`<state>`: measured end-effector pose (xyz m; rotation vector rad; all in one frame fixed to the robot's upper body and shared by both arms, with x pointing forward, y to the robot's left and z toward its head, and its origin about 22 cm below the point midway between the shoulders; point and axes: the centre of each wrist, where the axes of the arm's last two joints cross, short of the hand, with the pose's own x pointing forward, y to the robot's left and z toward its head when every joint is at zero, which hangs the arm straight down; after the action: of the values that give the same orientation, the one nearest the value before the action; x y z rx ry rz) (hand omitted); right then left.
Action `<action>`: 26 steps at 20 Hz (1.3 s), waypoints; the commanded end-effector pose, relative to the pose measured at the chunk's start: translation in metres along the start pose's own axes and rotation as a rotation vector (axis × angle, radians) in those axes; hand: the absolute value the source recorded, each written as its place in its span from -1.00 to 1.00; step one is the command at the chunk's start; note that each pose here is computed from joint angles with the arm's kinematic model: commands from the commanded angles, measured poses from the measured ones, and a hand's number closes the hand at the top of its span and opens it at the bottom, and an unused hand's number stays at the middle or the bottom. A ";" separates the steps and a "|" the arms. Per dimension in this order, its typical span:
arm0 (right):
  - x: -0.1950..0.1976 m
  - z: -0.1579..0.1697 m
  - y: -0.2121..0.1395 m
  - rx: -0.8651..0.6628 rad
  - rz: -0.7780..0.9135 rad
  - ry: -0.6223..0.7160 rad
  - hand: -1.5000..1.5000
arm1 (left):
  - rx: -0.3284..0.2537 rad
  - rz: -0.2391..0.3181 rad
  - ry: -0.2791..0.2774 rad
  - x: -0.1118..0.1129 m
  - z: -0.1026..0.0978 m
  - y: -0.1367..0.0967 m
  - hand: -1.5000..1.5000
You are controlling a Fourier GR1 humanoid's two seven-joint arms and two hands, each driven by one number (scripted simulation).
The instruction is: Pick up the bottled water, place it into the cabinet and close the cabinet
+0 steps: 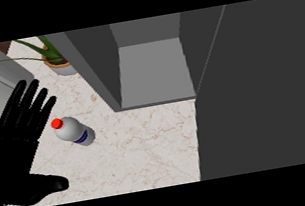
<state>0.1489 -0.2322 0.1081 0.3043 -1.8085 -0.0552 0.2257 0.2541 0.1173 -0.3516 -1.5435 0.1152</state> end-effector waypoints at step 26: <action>-0.022 0.048 -0.013 0.000 -0.024 -0.016 -1.00 | 0.104 -0.026 -0.003 -0.021 0.036 0.076 -1.00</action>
<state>0.1160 -0.2356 0.0795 0.3293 -1.8052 -0.0582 0.1989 0.3207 0.0847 -0.2740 -1.5385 0.1681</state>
